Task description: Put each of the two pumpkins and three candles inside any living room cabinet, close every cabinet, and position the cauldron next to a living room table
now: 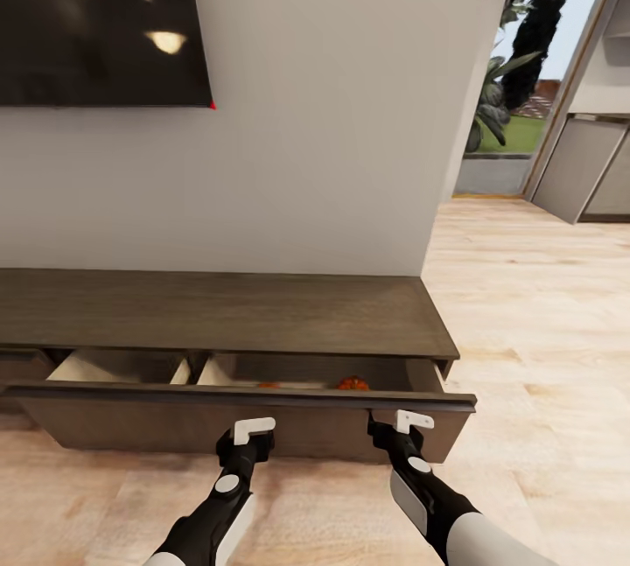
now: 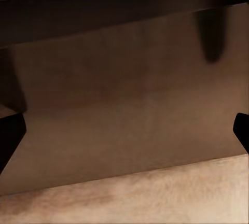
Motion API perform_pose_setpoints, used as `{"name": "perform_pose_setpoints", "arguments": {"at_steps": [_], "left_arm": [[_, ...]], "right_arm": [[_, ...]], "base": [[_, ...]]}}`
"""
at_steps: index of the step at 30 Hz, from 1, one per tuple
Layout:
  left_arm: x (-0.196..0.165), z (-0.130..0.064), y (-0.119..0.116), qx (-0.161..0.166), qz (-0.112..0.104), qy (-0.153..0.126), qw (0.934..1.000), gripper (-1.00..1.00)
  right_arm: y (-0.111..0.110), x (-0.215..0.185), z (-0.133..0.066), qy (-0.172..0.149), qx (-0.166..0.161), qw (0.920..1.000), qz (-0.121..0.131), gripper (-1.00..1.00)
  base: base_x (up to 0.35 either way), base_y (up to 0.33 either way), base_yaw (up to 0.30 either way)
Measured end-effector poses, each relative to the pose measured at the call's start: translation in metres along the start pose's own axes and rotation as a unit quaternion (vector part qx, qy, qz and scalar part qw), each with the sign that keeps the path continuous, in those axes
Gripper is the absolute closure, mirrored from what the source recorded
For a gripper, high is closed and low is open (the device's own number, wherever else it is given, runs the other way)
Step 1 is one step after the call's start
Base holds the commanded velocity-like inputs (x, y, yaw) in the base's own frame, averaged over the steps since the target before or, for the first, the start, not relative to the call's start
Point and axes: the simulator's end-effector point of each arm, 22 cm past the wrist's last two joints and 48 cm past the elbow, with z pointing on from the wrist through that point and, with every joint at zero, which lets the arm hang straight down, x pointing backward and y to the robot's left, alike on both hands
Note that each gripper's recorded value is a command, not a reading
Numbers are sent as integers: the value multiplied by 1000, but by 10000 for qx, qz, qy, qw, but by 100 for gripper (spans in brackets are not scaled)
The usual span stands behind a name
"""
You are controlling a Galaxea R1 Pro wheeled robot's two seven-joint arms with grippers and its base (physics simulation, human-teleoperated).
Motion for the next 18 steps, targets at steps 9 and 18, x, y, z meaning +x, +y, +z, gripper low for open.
{"name": "perform_pose_setpoints", "arguments": {"at_steps": [9, 18], "left_arm": [[0, 0, 0, 4, 6, -7, 10000, -100], [0, 0, 0, 4, 7, 0, 10000, -100]], "right_arm": [[0, -1, 0, -5, 0, 10000, -6, -100], [0, 0, 0, -4, -1, 10000, -1, -100]], "base": [[216, 0, 0], [229, 0, 0]]}}
